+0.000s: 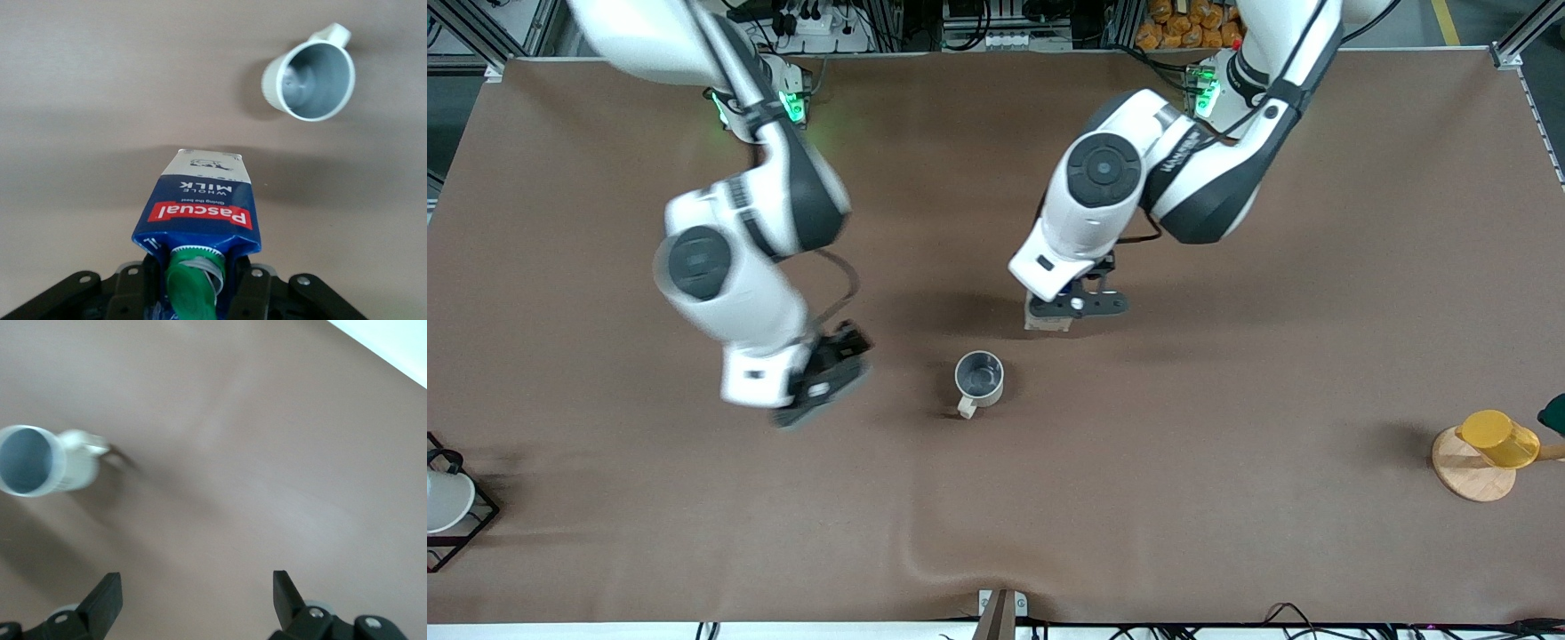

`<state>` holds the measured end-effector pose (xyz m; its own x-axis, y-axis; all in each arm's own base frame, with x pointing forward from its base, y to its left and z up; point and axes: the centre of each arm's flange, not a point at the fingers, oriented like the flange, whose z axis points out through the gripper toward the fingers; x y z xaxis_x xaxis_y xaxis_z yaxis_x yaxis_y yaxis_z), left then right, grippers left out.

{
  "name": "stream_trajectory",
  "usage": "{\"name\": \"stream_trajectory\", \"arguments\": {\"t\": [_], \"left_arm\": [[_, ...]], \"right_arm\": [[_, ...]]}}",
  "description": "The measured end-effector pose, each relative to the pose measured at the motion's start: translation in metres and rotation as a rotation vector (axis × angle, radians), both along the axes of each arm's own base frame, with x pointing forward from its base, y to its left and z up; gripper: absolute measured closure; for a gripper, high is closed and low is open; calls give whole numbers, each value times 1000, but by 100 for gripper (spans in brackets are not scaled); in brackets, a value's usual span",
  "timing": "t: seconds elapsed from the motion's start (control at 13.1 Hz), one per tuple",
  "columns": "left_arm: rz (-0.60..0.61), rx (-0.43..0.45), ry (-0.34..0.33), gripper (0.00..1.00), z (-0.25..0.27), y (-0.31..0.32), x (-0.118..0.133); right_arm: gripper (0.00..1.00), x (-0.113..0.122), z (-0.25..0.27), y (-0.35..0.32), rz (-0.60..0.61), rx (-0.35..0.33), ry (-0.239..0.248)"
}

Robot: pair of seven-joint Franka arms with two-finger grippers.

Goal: Place milk next to cup
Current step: 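Withdraw the right gripper while the left gripper carries the carton beside the mug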

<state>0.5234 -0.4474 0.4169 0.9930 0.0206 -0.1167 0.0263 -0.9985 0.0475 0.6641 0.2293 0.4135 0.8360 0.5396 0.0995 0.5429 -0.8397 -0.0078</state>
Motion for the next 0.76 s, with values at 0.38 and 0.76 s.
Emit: {"name": "stream_trajectory", "arguments": {"t": [0.38,0.76], "left_arm": [[-35,3,-1,57,-30,-45,-8],[-24,-16,-6,57,-45,-61,-10]], "right_arm": [[0,-12,26,-96,-153,4,45],[0,-40,61,-175,-375,-3,164]]}}
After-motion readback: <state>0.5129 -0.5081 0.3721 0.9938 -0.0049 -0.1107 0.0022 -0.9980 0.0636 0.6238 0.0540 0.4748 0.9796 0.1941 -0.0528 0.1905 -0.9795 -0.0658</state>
